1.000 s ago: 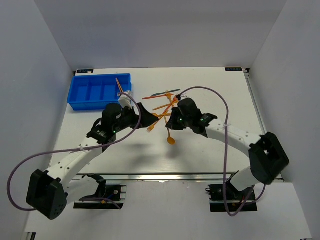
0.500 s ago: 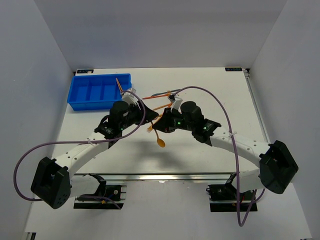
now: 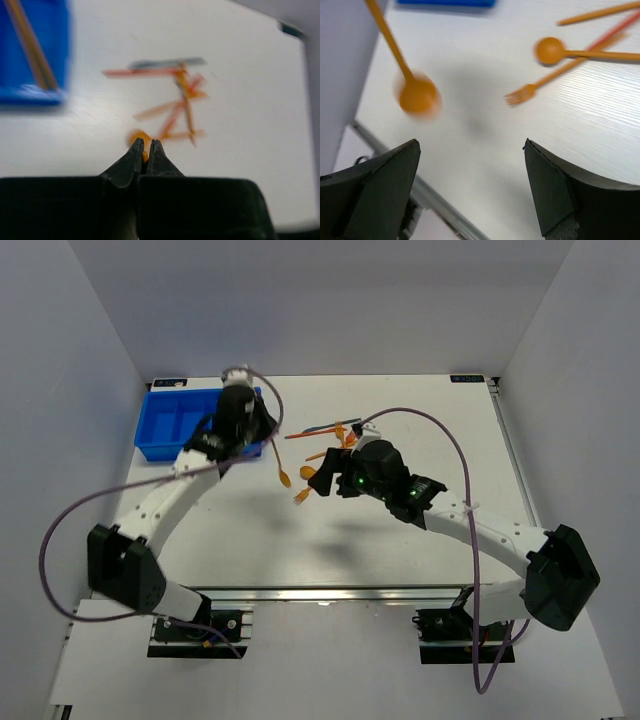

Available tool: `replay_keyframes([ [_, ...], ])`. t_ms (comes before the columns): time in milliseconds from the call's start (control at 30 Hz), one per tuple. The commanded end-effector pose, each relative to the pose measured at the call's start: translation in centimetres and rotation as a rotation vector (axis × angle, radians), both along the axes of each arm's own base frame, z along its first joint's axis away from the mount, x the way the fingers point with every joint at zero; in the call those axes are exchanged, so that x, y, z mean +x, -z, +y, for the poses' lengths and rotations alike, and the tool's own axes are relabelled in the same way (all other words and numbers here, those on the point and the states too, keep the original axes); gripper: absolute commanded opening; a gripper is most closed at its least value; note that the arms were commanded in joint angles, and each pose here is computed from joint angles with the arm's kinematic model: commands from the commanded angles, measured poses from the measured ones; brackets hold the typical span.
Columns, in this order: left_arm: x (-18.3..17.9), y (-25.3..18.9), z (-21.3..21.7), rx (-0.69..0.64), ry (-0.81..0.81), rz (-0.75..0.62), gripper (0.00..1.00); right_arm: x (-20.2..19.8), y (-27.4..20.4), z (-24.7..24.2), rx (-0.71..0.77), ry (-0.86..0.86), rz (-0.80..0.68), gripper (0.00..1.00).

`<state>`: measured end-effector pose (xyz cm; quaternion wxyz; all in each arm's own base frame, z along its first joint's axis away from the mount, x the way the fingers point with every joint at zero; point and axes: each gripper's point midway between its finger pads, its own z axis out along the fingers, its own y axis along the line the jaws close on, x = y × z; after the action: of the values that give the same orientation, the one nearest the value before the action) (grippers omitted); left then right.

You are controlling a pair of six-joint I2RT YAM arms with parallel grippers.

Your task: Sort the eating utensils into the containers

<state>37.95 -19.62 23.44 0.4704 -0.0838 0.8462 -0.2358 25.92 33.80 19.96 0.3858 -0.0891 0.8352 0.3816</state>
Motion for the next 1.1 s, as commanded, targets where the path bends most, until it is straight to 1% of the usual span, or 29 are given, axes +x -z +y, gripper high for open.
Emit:
replay_keyframes([
  [0,4.7,-0.1,12.5,0.443,-0.326,0.099,0.00,2.2,-0.6,-4.7,-0.135,0.205,-0.047,0.89],
  [33,6.0,0.1,14.4,0.476,-0.374,0.125,0.00,2.2,-0.4,-5.2,-0.154,0.210,-0.054,0.89],
  [67,8.8,0.1,17.1,0.495,-0.432,0.147,0.00,2.2,-0.7,-5.7,-0.169,0.207,-0.074,0.89],
  [133,11.6,-0.3,19.2,0.501,-0.468,0.141,0.00,2.2,-0.3,-6.6,-0.206,0.212,-0.084,0.89],
  [167,13.4,1.9,21.3,0.523,-0.497,0.189,0.00,2.2,-0.4,-7.1,-0.216,0.220,-0.092,0.89],
  [200,15.6,-1.4,22.1,0.508,-0.522,0.121,0.00,2.2,-0.2,-7.5,-0.230,0.221,-0.099,0.89],
  [267,17.9,-1.8,24.1,0.508,-0.555,0.117,0.00,1.9,0.6,-8.2,-0.249,0.216,-0.099,0.89],
  [300,19.7,-2.1,24.6,0.511,-0.573,0.091,0.00,1.9,0.9,-8.4,-0.260,0.206,-0.104,0.89],
  [367,21.6,-2.2,25.2,0.497,-0.572,0.047,0.00,1.7,1.6,-8.7,-0.271,0.201,-0.099,0.89],
  [433,22.9,-0.8,25.0,0.492,-0.551,0.036,0.00,1.5,2.1,-8.6,-0.269,0.178,-0.098,0.89],
  [467,23.7,-0.9,24.8,0.470,-0.541,0.002,0.00,1.5,2.4,-8.5,-0.263,0.173,-0.099,0.89],
  [633,24.2,2.8,24.8,0.485,-0.524,0.014,0.00,1.6,2.4,-7.7,-0.240,0.146,-0.101,0.89],
  [733,24.6,4.0,24.3,0.459,-0.510,0.018,0.00,2.1,2.0,-7.6,-0.241,0.155,-0.113,0.89],
  [800,24.9,4.4,23.9,0.444,-0.494,0.018,0.15,2.4,1.8,-7.5,-0.248,0.161,-0.118,0.89],
  [867,24.9,4.8,23.9,0.440,-0.495,0.028,0.26,2.8,2.1,-7.5,-0.261,0.165,-0.114,0.89],
  [900,24.9,4.8,23.8,0.439,-0.494,0.030,0.39,3.1,2.2,-7.7,-0.268,0.175,-0.113,0.89],
  [967,24.8,3.6,23.5,0.418,-0.483,0.011,0.51,3.7,2.8,-8.1,-0.290,0.188,-0.097,0.89],
  [1000,24.7,2.8,23.2,0.406,-0.481,-0.002,0.59,4.3,3.2,-8.7,-0.295,0.204,-0.084,0.89],
  [1033,24.5,1.8,23.1,0.393,-0.481,-0.015,0.61,5.0,3.6,-8.8,-0.307,0.209,-0.069,0.89],
  [1067,24.1,-0.7,22.9,0.370,-0.482,-0.057,0.64,5.4,3.8,-9.0,-0.317,0.213,-0.062,0.89],
])
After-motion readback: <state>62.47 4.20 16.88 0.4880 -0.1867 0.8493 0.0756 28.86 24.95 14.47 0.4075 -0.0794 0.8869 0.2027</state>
